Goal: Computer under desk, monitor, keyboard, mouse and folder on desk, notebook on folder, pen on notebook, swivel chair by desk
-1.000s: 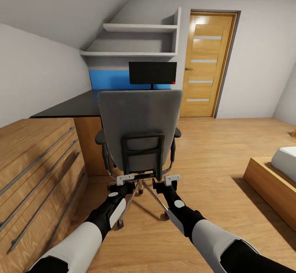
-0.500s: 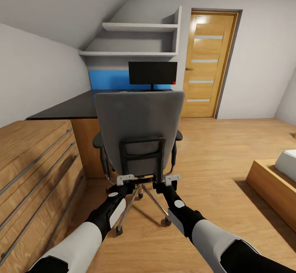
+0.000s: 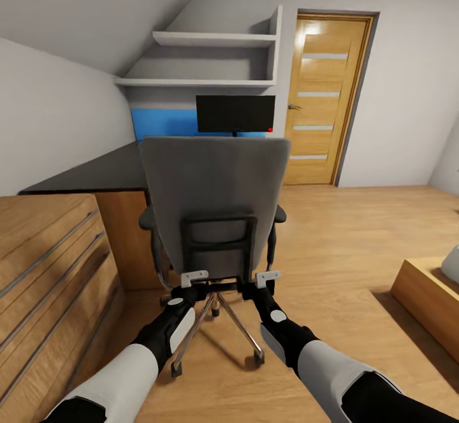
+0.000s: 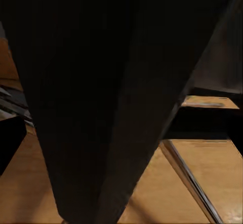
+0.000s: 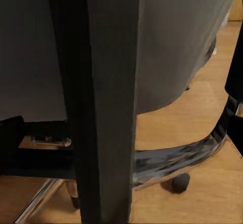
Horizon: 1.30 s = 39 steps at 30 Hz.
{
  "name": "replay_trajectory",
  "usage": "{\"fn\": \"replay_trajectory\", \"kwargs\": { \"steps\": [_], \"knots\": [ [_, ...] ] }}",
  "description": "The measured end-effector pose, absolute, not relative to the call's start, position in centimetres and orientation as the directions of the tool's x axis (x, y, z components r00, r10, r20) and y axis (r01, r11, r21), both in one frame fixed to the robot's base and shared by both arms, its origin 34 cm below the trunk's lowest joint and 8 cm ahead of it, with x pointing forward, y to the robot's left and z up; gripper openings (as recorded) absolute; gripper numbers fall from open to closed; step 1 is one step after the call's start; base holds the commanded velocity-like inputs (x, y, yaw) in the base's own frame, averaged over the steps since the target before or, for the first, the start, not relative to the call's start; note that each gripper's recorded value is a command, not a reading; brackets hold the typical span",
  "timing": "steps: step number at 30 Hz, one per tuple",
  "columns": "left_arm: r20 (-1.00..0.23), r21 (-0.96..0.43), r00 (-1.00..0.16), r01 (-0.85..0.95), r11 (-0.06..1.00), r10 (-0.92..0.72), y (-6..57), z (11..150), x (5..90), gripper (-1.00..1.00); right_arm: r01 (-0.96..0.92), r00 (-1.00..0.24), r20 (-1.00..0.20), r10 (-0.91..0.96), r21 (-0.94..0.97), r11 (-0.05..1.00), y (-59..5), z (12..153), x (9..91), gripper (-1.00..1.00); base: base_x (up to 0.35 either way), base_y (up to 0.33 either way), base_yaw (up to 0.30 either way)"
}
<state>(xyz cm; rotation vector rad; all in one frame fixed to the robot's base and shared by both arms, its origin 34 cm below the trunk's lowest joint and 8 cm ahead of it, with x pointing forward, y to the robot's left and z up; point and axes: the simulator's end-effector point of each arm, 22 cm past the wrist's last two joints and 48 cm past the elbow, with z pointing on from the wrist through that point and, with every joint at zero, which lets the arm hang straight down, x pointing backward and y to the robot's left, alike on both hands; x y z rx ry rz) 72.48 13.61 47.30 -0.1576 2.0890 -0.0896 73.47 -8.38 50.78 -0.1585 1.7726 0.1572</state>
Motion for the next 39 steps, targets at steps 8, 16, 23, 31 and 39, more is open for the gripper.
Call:
{"fn": "replay_trajectory", "kwargs": {
  "steps": [8,16,23,31,39],
  "knots": [
    [-0.856,-0.135,-0.492,-0.077,0.988,-0.155,13.58,47.49,72.41,1.00,-0.193,-0.200,-0.980,-0.021,0.018,0.981,-8.38,51.11,73.47,1.00,0.320,0.000,-0.129],
    [-0.858,-0.136,-0.489,-0.076,0.988,-0.156,13.52,47.71,72.49,1.00,-0.193,-0.200,-0.980,-0.021,0.018,0.981,-8.38,51.15,73.47,1.00,0.322,0.000,-0.013],
    [-0.858,-0.138,-0.489,-0.077,0.987,-0.158,13.54,47.70,72.48,1.00,-0.193,-0.201,-0.979,-0.021,0.018,0.981,-8.38,51.09,73.43,1.00,0.327,0.000,0.000],
    [-0.858,-0.138,-0.489,-0.077,0.987,-0.158,13.54,47.73,72.50,1.00,-0.194,-0.201,-0.979,-0.022,0.018,0.981,-8.37,51.07,73.41,1.00,0.327,0.000,0.000],
    [-0.858,-0.136,-0.490,-0.075,0.988,-0.155,13.50,47.75,72.50,1.00,-0.193,-0.200,-0.980,-0.021,0.018,0.981,-8.37,51.09,73.41,1.00,0.327,0.000,0.000]
  ]
}}
